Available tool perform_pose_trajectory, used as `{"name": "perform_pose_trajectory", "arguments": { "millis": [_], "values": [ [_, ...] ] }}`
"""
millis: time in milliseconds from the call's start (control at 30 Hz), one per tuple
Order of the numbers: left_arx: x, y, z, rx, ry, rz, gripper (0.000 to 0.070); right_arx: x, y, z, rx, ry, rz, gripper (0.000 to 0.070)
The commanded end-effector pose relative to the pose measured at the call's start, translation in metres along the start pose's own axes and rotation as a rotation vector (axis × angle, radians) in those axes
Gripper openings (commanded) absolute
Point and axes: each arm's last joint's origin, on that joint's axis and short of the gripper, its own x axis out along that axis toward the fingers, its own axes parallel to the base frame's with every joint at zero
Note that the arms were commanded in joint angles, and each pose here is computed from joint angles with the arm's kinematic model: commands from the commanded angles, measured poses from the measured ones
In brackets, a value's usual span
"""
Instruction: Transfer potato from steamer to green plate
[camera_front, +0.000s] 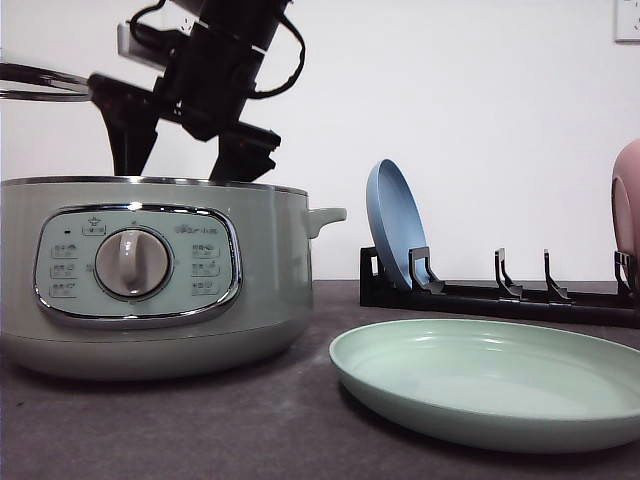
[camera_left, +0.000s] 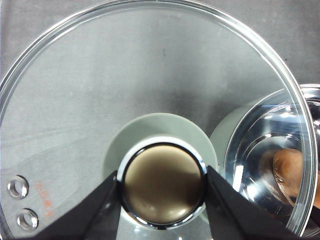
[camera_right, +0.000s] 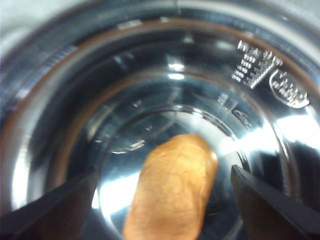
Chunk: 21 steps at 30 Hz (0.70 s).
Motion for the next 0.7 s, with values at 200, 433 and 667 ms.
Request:
{"name": "perform_pose_trajectory", "arguments": {
  "millis": [200, 433, 667],
  "values": [
    [-0.012, 0.0, 0.006, 0.009, -0.075, 0.006, 0.0001, 0.023, 0.006, -0.002, -0.016, 0.018, -0.011, 0.0538],
    [-0.012, 0.0, 0.006, 0.009, -0.075, 0.006, 0.0001, 0.036, 0.005, -0.007, -0.01, 0.053, -0.012, 0.0538],
    [-0.012, 0.0, 0.006, 0.009, -0.076, 0.006, 0.0001, 0.043, 0.006, -0.01, -0.012, 0.074, -0.015, 0.0532]
  ]
}}
